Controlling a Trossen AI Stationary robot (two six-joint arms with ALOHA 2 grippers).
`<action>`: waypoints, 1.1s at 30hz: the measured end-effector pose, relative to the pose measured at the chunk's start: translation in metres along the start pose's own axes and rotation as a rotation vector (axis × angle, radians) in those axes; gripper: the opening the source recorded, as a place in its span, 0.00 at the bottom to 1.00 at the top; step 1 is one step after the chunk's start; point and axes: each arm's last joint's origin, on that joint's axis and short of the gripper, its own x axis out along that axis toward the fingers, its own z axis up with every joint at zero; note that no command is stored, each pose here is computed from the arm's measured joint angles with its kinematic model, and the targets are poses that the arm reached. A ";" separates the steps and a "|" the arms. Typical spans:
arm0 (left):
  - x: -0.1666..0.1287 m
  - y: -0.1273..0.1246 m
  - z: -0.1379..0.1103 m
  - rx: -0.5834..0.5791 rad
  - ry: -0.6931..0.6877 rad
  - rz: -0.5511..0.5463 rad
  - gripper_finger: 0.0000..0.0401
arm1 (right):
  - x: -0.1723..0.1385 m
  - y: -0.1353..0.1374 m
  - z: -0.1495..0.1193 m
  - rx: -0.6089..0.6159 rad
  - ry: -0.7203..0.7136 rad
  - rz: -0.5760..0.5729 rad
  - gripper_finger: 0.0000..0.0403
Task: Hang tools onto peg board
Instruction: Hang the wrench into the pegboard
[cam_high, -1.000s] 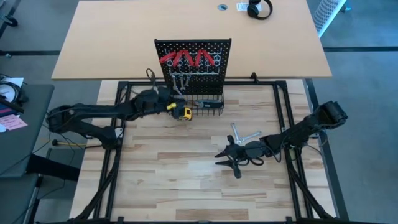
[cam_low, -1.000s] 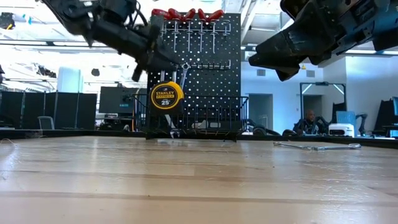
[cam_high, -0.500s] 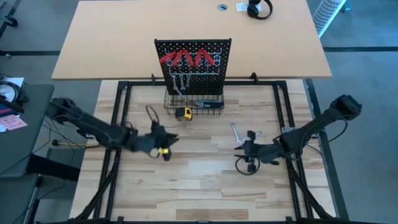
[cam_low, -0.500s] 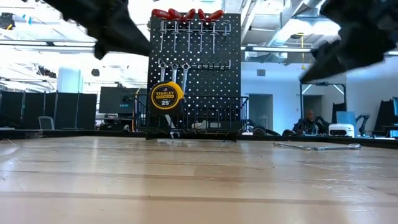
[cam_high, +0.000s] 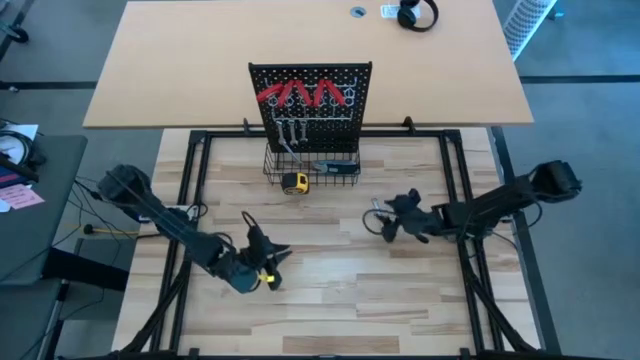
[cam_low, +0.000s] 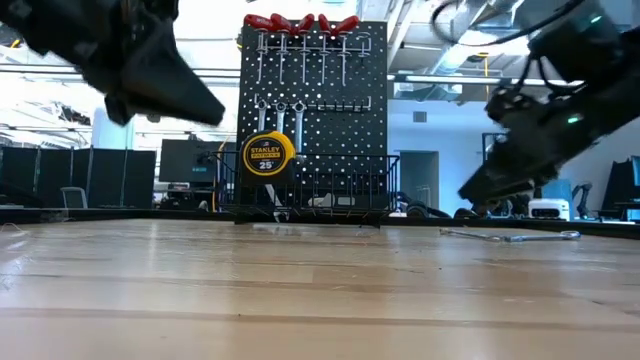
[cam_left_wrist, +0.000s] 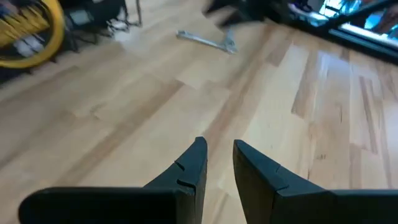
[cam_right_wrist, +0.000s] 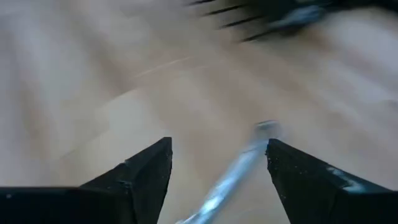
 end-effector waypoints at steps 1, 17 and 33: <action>0.004 -0.002 -0.005 0.004 0.003 0.002 0.17 | 0.003 0.000 0.000 0.011 -0.014 -0.054 0.68; 0.005 -0.024 -0.046 0.042 -0.008 -0.071 0.17 | 0.056 0.051 -0.017 -0.078 0.109 0.100 0.61; 0.003 -0.023 -0.048 0.105 -0.025 -0.043 0.17 | 0.058 0.154 0.020 -0.597 -0.048 0.540 0.61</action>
